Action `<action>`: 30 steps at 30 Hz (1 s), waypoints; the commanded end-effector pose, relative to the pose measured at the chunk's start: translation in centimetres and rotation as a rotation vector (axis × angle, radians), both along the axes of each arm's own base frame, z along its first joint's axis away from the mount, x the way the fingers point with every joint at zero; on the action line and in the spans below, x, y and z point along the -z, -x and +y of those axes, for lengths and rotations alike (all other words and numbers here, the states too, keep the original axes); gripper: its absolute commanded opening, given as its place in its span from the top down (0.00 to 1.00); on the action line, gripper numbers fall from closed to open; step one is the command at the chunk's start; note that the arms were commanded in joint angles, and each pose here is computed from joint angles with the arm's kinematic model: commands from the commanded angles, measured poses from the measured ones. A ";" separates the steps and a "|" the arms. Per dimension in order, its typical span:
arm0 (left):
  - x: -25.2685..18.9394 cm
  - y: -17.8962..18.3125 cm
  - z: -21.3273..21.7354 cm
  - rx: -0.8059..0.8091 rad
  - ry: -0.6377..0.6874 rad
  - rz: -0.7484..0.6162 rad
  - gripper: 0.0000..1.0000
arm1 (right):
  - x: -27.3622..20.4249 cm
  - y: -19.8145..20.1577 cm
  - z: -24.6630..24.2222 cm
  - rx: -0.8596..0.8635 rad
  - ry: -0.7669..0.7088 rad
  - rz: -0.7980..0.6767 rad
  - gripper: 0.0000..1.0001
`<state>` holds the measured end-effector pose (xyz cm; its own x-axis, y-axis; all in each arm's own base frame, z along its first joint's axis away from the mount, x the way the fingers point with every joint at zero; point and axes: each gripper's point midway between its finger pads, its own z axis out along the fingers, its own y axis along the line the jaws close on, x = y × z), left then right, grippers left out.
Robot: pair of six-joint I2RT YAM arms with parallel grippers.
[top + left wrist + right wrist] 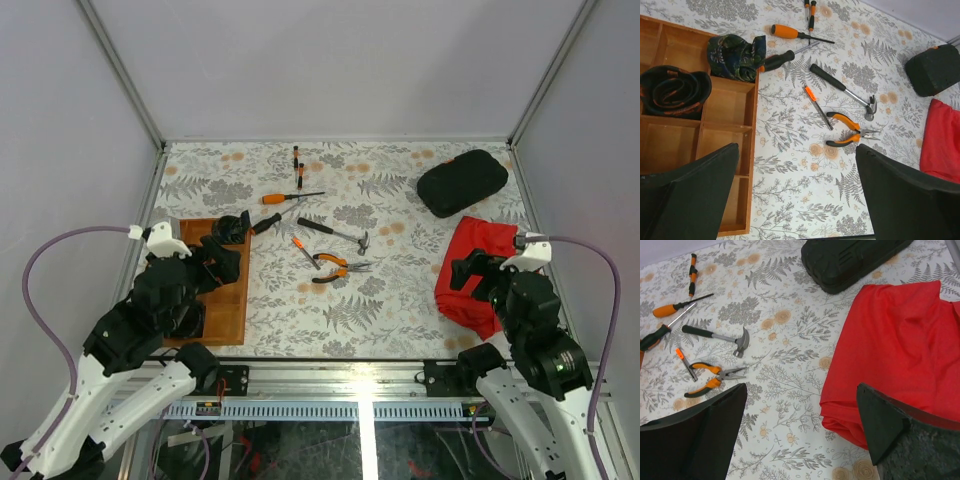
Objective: Sort the tools into containers
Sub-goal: Move the storage box to the center of the board.
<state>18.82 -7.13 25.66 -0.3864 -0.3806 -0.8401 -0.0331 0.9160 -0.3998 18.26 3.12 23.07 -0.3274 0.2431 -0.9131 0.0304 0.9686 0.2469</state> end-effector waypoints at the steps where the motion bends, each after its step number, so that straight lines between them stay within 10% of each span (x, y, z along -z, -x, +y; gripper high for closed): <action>1: -1.4 0.2 -0.4 0.060 -0.029 0.015 0.01 | -2.0 -0.4 0.3 -0.007 -0.034 0.039 0.03; 30: 2.0 -5.5 -2.7 0.021 -0.034 0.078 0.00 | 2.8 -8.8 1.4 0.152 -0.281 0.420 0.01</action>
